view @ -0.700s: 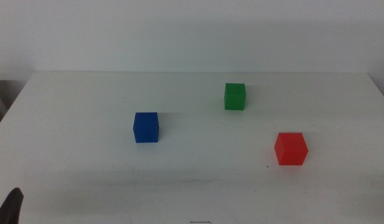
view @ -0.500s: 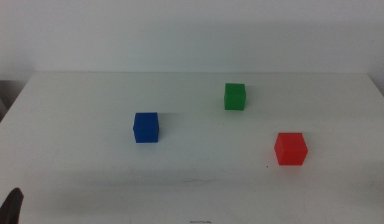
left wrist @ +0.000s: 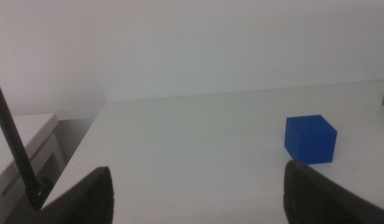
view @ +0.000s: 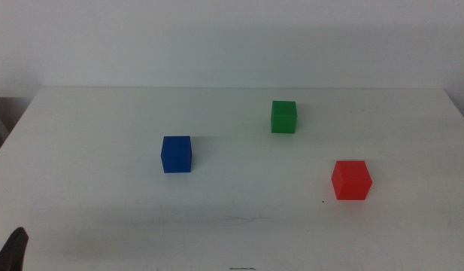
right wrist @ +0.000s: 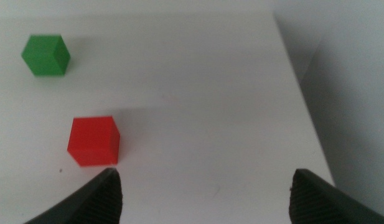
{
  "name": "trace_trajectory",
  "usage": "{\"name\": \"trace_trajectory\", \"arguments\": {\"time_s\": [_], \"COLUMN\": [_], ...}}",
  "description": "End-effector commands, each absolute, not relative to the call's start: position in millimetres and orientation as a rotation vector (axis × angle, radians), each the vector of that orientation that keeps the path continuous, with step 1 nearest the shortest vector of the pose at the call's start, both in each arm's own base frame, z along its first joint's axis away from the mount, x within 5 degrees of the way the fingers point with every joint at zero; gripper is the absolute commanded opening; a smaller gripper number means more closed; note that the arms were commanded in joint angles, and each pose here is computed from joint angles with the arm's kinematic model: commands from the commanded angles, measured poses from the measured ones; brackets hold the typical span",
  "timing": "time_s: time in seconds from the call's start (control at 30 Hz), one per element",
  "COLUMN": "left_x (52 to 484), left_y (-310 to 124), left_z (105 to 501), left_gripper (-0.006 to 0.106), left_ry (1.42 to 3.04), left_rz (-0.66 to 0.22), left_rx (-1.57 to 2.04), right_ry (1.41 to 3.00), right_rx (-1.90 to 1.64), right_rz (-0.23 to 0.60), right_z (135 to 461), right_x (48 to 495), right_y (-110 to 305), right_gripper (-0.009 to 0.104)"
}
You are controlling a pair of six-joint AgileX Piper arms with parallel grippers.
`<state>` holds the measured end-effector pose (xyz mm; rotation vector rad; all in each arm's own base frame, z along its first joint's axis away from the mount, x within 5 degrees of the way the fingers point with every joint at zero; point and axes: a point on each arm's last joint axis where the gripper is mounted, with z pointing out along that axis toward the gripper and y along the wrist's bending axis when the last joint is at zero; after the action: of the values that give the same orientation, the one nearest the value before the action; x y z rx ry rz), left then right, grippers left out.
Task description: Stack red cubes first, then green, then blue cubes in a specific spot.
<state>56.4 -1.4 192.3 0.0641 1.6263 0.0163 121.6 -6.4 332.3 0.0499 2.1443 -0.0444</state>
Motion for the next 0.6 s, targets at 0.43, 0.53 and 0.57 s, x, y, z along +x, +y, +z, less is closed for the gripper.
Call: {"name": "trace_trajectory", "arguments": {"time_s": [0.43,0.53,0.57], "left_x": [55.1,55.1,55.1], "left_y": [-1.9,-1.9,-1.9], "left_z": [201.9,201.9,201.9], "left_gripper": [0.094,0.094,0.094], "left_ry": [1.523,1.523,1.523], "left_rz": [0.000,0.000,0.000], "left_rx": [0.054,0.054,0.054], "right_ry": [2.516,2.567,2.588], "right_rx": [-0.106,-0.092,-0.089], "right_rz": [0.131,0.174,0.188], "right_z": [358.0,355.2,352.8], "right_x": [239.3,264.2,273.1], "right_y": [59.8,71.3,75.2], "right_gripper": [0.088,0.088,0.088]}}
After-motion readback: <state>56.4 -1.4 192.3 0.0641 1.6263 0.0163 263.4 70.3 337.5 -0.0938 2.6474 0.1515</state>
